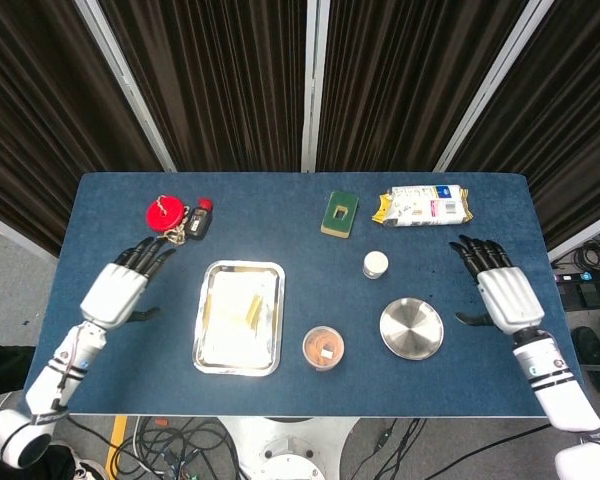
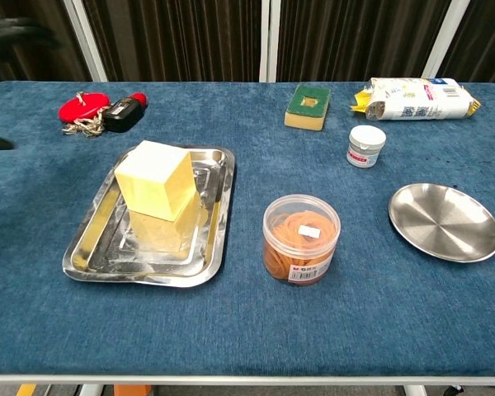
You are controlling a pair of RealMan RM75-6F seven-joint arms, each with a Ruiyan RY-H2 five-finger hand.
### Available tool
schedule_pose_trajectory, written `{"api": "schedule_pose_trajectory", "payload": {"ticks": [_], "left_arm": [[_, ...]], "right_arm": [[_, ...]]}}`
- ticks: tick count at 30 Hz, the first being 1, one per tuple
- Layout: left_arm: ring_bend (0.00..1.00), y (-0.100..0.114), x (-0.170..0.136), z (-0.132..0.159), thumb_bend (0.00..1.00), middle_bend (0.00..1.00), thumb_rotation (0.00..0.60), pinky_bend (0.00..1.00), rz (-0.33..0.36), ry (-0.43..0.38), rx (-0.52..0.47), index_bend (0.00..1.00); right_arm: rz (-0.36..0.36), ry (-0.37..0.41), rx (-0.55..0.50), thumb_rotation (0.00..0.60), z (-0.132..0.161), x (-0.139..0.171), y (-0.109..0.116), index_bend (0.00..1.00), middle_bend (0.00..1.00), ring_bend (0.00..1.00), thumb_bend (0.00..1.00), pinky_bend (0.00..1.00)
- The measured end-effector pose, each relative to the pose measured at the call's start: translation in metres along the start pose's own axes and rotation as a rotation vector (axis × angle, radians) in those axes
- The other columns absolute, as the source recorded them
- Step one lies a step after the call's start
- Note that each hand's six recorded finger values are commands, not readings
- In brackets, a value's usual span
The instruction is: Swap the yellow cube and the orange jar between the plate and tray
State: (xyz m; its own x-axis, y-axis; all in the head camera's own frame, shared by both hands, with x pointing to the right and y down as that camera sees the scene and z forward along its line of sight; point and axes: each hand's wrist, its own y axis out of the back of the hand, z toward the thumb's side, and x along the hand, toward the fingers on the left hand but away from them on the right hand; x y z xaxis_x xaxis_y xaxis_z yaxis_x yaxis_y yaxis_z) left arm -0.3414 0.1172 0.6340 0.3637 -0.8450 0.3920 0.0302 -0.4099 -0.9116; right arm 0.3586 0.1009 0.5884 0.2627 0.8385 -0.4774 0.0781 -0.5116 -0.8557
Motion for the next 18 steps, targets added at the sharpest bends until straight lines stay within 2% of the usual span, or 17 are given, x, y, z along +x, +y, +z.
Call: {"api": "schedule_pose_trajectory", "payload": {"ticks": [2,6,12,18], "left_arm": [[0.00,0.000,-0.016,-0.015,0.08,0.01,0.600,0.22,-0.004,0.063,0.002,0.08],[0.00,-0.005,-0.048,-0.038,0.08,0.01,0.600,0.22,-0.021,0.163,0.011,0.08],[0.00,-0.016,-0.073,-0.052,0.07,0.02,0.600,0.21,-0.038,0.229,0.002,0.08],[0.00,-0.023,-0.085,-0.060,0.06,0.02,0.600,0.21,-0.029,0.260,-0.018,0.08]], "right_arm": [[0.021,0.051,0.016,0.600,0.018,-0.002,-0.001,0.00,0.00,0.00,0.00,0.00],[0.110,0.169,0.060,0.600,0.060,-0.005,-0.015,0.00,0.00,0.00,0.00,0.00],[0.282,0.347,0.104,0.600,0.120,-0.003,-0.052,0.00,0.01,0.00,0.00,0.00],[0.340,0.460,0.130,0.600,0.165,-0.005,-0.085,0.00,0.02,0.00,0.00,0.02]]}}
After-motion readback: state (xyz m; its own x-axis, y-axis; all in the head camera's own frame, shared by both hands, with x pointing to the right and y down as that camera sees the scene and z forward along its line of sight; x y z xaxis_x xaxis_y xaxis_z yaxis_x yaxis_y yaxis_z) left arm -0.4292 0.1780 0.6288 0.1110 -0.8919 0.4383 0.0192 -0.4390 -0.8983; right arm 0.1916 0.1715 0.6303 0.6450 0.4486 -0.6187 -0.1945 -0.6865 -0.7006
